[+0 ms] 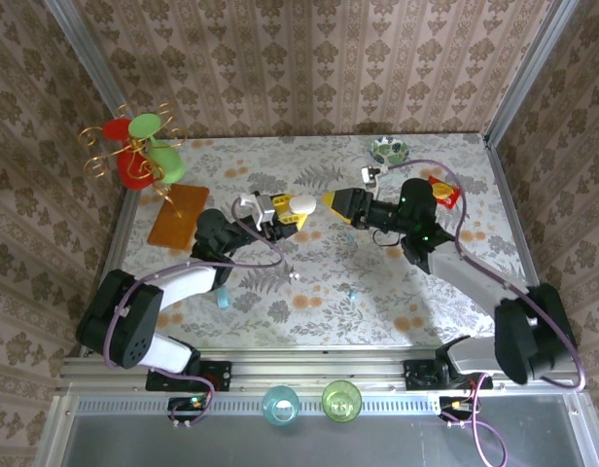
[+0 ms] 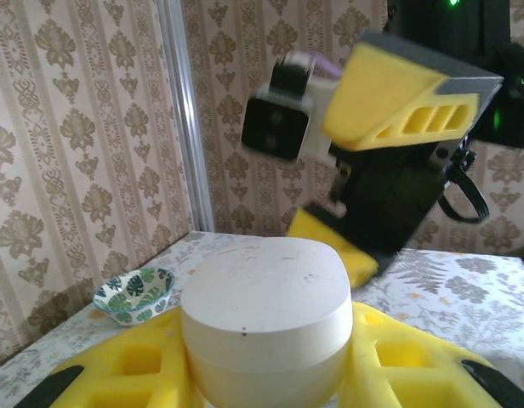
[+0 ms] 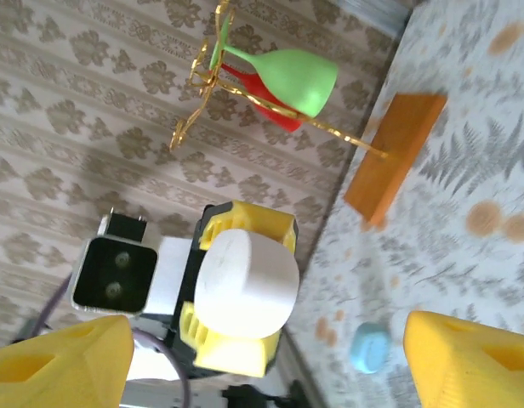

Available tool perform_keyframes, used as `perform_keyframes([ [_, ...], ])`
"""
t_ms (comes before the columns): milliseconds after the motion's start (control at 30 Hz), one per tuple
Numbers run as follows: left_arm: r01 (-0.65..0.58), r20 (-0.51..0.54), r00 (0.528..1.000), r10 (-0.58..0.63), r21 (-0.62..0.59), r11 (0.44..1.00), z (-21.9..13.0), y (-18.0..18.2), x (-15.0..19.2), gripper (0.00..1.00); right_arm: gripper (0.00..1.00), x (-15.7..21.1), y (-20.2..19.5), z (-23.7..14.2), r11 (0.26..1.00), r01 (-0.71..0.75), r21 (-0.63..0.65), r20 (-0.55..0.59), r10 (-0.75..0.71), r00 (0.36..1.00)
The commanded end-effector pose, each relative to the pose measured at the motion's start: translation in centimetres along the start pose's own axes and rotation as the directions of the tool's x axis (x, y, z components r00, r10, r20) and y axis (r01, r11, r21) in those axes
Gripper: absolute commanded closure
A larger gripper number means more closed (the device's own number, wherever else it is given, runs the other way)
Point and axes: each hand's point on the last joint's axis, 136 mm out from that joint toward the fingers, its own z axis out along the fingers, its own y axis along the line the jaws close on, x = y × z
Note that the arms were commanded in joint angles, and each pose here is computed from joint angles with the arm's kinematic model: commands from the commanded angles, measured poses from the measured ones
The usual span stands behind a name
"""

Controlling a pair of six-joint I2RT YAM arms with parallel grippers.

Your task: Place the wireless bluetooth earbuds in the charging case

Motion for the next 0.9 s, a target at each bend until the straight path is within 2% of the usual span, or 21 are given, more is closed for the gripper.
perform_keyframes([
  [0,0.1,-0.043,0.995,-0.094,0.159,0.982,-1.3,-2.6,0.1,0.74,0.17,1.7,-2.0,-1.6,0.894,0.408,0.187,-0.143,-0.386,0.911],
  [67,0.135,-0.05,0.991,-0.127,0.225,0.965,-1.5,-3.6,-0.4,0.75,0.17,2.3,-1.4,-1.9,0.784,0.595,0.176,-0.181,-0.569,0.802],
  [200,0.172,-0.073,0.985,-0.158,0.28,0.945,-1.9,-3.7,-0.3,0.75,0.18,4.2,0.9,-1.3,0.601,0.798,0.05,-0.205,-0.776,0.597],
  [267,0.165,-0.063,0.986,-0.153,0.295,0.941,-1.9,-3.9,-0.4,0.75,0.18,5.1,1.9,-0.7,0.551,0.834,-0.015,-0.222,-0.815,0.535],
  [333,0.16,-0.059,0.987,-0.149,0.304,0.939,-1.8,-3.9,-0.5,0.75,0.17,5.7,2.0,-0.1,0.533,0.844,-0.049,-0.246,-0.826,0.507],
  [467,0.155,-0.06,0.988,-0.143,0.314,0.937,-1.8,-4.0,-0.5,0.75,0.18,5.2,1.9,1.3,0.536,0.843,-0.044,-0.253,-0.822,0.51],
  [533,0.156,-0.062,0.988,-0.144,0.317,0.935,-1.7,-4.1,-0.4,0.75,0.2,4.4,1.6,1.9,0.569,0.823,-0.013,-0.248,-0.799,0.548],
  [667,0.146,-0.056,0.989,-0.135,0.341,0.929,-1.5,-4.5,-0.7,0.75,0.22,3.5,1.1,2.5,0.594,0.804,0.024,-0.273,-0.77,0.576],
  [867,0.145,-0.062,0.989,-0.132,0.347,0.927,-1.6,-4.6,-0.3,0.75,0.25,2.3,1.3,2.3,0.645,0.763,0.037,-0.252,-0.733,0.632],
])
